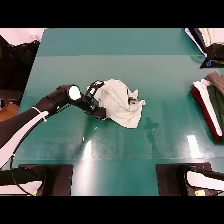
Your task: Fold the shirts.
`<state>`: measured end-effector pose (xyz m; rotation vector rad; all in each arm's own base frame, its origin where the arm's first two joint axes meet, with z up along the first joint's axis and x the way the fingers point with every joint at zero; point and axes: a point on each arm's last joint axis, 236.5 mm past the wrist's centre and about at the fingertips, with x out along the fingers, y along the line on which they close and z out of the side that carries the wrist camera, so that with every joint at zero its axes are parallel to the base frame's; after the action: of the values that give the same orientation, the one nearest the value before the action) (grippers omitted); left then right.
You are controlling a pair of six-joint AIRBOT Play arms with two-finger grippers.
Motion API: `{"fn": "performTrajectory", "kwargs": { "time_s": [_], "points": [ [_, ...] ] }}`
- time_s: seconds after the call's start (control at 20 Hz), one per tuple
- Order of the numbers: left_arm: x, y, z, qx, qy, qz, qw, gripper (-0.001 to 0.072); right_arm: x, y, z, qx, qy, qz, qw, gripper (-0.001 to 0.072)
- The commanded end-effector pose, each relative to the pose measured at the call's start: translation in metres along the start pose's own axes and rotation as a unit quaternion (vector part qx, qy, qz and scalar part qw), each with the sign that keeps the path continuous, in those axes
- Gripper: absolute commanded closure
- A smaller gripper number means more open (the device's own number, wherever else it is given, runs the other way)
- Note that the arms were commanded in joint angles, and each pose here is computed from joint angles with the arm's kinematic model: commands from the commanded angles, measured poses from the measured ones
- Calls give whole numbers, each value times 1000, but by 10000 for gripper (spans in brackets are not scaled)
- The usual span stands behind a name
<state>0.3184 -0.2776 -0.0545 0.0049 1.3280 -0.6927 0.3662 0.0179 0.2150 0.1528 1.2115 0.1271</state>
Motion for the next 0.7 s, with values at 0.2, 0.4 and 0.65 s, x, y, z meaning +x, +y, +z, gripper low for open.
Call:
{"fn": "performTrajectory", "kwargs": {
  "time_s": [0.2, 0.4, 0.65],
  "points": [
    [14, -5, 8, -19, -15, -22, 999, 353, 0, 1, 0, 0, 0, 0, 1000, 693],
    [6, -8, 2, -5, 9, -23, 1000, 678, 4, 17, -3, -21, 8, 9, 1000, 693],
    [-68, 32, -1, 80, 24, 117, 990, 678, 80, 74, -69, -99, 110, 39, 988, 692]
  ]
}}
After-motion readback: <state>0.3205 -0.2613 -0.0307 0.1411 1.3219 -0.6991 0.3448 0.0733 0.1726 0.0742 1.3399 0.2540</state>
